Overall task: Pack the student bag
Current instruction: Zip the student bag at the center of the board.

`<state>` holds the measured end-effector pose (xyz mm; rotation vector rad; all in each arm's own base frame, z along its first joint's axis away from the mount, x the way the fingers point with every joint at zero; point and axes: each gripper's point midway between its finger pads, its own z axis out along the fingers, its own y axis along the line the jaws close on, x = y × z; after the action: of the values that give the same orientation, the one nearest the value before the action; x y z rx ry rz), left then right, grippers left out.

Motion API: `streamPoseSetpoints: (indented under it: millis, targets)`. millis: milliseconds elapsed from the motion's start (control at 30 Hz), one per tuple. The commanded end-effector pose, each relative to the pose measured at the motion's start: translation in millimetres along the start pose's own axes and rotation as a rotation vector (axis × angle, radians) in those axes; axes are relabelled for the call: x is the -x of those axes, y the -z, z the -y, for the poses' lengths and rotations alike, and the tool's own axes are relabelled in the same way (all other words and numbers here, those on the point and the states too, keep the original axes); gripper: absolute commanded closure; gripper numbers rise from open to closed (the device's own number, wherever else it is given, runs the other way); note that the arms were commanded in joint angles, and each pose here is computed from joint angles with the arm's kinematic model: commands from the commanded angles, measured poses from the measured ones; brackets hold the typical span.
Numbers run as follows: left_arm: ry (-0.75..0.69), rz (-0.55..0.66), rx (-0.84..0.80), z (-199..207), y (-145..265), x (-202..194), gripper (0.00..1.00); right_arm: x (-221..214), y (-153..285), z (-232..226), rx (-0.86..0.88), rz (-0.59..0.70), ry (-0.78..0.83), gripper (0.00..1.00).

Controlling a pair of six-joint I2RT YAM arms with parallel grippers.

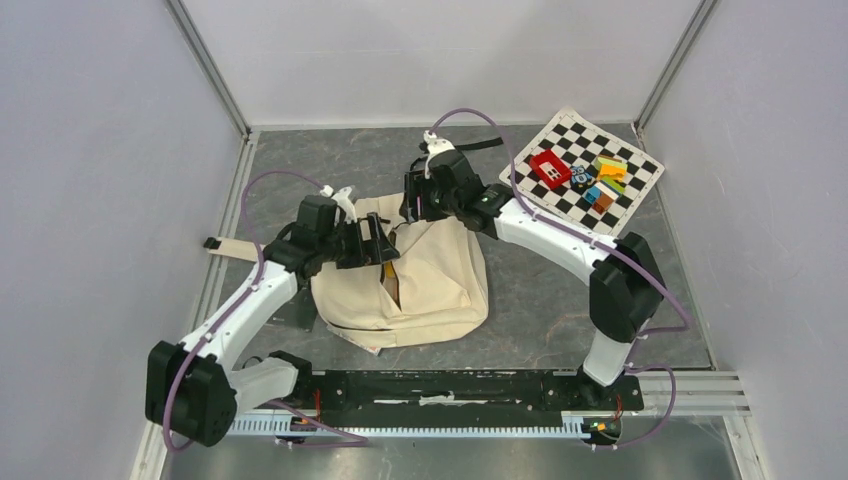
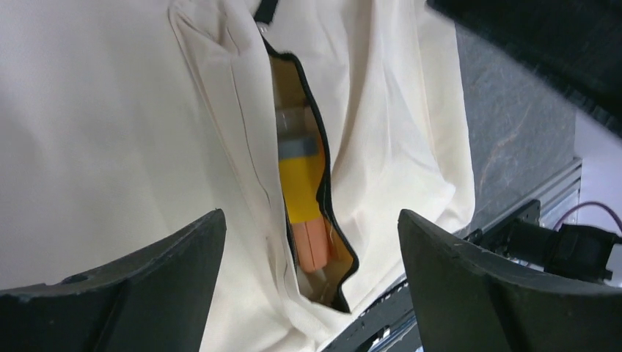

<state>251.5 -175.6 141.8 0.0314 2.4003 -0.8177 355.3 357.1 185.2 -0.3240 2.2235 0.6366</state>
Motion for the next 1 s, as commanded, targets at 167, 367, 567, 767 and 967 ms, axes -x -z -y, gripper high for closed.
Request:
streamPoseSetpoints:
  millis: [167, 367, 567, 767, 967]
  targets:
    - [-0.014, -0.012, 0.093, -13, -32, 30, 0.05, -8, -42, -16, 0.067, 0.021, -0.149, 0.32]
    - [-0.016, -0.032, 0.109, -17, -46, 37, 0.22, -21, -50, -6, 0.034, 0.012, -0.155, 0.32]
    - [0.001, -0.065, 0.104, -20, -57, 32, 0.42, -39, -64, -2, 0.029, -0.036, -0.172, 0.33]
    - [0.023, -0.105, 0.112, -26, -59, 17, 0.71, -51, -75, 2, 0.008, -0.056, -0.214, 0.34]
    - [0.054, -0.130, 0.109, -28, -59, 5, 0.91, -67, -86, 9, 0.002, -0.068, -0.314, 0.34]
